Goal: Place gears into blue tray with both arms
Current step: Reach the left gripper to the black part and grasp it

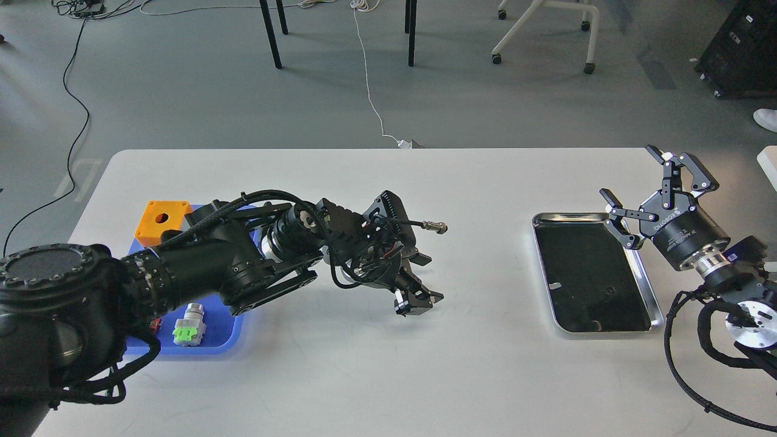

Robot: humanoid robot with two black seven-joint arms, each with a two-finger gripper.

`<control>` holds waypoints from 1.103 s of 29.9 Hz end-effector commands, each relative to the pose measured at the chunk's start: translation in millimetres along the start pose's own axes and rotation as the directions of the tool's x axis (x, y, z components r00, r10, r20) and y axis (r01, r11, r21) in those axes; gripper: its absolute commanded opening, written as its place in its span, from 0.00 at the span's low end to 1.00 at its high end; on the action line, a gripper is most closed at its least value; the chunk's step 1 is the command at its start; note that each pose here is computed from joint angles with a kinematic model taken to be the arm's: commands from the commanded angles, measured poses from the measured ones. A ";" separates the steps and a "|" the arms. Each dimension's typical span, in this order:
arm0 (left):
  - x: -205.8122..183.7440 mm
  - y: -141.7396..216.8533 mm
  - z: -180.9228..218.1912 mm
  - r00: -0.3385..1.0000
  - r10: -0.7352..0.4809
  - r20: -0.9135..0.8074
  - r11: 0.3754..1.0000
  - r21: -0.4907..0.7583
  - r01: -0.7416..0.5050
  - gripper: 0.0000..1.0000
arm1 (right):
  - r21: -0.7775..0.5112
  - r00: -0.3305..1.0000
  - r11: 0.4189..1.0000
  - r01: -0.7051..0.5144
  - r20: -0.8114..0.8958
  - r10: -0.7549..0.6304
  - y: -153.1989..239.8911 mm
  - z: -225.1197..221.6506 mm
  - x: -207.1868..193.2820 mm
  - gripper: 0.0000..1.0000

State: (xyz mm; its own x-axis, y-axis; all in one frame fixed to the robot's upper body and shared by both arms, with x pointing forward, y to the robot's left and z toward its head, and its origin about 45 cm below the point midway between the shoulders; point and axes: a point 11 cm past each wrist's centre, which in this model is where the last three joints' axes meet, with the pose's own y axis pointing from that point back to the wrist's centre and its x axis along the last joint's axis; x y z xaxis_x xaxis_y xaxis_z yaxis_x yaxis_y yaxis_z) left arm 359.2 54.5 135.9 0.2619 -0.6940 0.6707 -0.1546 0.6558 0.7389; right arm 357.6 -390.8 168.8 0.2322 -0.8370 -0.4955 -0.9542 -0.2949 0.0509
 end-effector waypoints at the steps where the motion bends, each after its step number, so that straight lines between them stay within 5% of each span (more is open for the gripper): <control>1: -6.1 -0.8 -0.1 1.000 -0.007 -0.010 1.000 0.000 0.007 0.71 | -0.001 1.000 1.000 -0.001 0.000 0.001 0.2 0.3 0.3 0.96; 9: -15.0 -4.2 -2.0 0.999 -0.018 -0.034 1.000 0.008 0.018 0.62 | 0.001 1.000 1.000 -0.001 0.000 0.001 0.0 -0.1 0.3 0.96; 26: -24.3 -5.0 -3.5 0.998 -0.028 -0.054 0.999 0.014 0.029 0.16 | -0.001 1.000 1.000 -0.001 0.000 0.001 0.2 0.3 0.3 0.96; 33: -20.2 -3.3 -4.7 0.999 -0.022 -0.047 1.000 0.016 0.022 0.12 | -0.002 1.000 1.000 0.001 -0.001 -0.001 0.0 0.5 -0.2 0.96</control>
State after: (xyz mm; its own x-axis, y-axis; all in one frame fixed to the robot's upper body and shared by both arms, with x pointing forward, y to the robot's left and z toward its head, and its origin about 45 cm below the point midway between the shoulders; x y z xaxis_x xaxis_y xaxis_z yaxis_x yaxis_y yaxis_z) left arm 356.9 69.0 115.9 0.3166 -0.6946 0.6459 -0.1601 0.6321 0.7582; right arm 357.4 -390.7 168.2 0.2316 -0.8372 -0.4955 -0.9541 -0.2949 0.0522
